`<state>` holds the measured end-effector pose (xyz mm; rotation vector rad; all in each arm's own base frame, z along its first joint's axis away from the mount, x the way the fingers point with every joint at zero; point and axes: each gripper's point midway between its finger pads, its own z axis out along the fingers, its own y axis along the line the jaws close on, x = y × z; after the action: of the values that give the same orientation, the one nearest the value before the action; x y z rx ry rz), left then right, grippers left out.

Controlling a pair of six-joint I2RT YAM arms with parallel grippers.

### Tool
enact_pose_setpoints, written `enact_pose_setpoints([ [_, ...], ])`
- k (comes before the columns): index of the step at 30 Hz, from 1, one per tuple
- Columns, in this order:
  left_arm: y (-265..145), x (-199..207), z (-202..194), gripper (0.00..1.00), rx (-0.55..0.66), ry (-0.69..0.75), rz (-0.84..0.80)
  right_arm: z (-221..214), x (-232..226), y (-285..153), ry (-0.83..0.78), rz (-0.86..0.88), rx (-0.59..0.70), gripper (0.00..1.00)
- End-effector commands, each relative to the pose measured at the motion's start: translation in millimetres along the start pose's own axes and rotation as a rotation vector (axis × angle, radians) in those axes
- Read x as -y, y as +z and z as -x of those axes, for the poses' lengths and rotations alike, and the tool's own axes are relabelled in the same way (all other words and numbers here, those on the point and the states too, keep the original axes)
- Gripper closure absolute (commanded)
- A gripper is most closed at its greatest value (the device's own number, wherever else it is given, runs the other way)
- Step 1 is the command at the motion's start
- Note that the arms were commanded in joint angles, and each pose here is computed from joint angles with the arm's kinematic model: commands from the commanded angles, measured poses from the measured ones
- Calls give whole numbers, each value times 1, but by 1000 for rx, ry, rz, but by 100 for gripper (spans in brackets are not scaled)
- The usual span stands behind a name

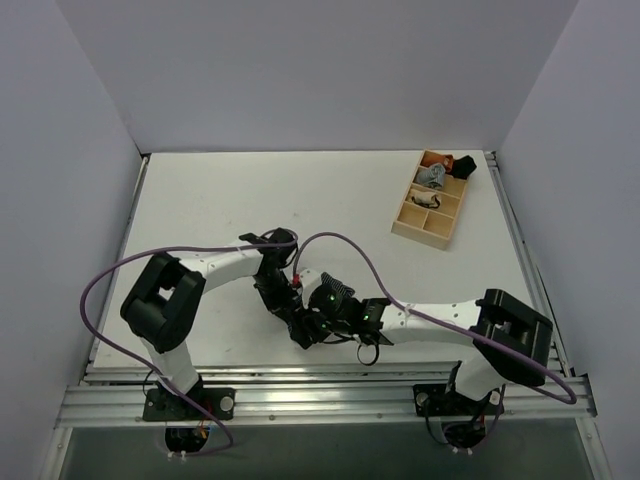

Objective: Roll the underwear

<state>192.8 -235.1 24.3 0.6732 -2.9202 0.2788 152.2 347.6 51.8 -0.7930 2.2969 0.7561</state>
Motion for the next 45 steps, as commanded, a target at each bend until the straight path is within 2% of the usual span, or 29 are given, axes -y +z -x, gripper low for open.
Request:
enact_pose_setpoints([
  [1,11,-37,-10,98,-33,-20,181,11,8,5,-78,-106,26,49],
  [11,17,-39,-16,98,-72,-29,206,7,5,26,-201,-181,4,50],
  [14,16,-39,-18,98,-78,-28,207,1,8,31,-202,-188,-6,55],
  [15,15,-39,-19,98,-81,-31,200,0,8,33,-192,-181,-9,69],
  [18,8,-31,-16,98,-70,-26,148,-12,14,33,-114,-160,-20,97],
  [19,1,-20,-15,95,-60,-12,92,-26,20,32,-91,-155,-46,100],
  [22,-17,-2,-8,78,-16,32,10,-38,20,30,9,-87,-56,100],
  [23,-22,1,-7,64,-8,42,-3,-49,22,29,37,-64,-69,100],
  [26,-33,3,-6,52,12,71,-9,-65,24,28,137,16,-95,100],
  [29,-36,-7,-3,45,43,66,25,-72,26,28,220,79,-115,100],
  [35,-38,-12,3,42,111,67,7,-77,25,30,302,161,-145,100],
  [39,-44,-2,6,40,159,75,-82,-85,27,28,376,221,-152,100],
  [45,-34,1,3,37,166,56,-129,-93,23,29,460,341,-171,100],
])
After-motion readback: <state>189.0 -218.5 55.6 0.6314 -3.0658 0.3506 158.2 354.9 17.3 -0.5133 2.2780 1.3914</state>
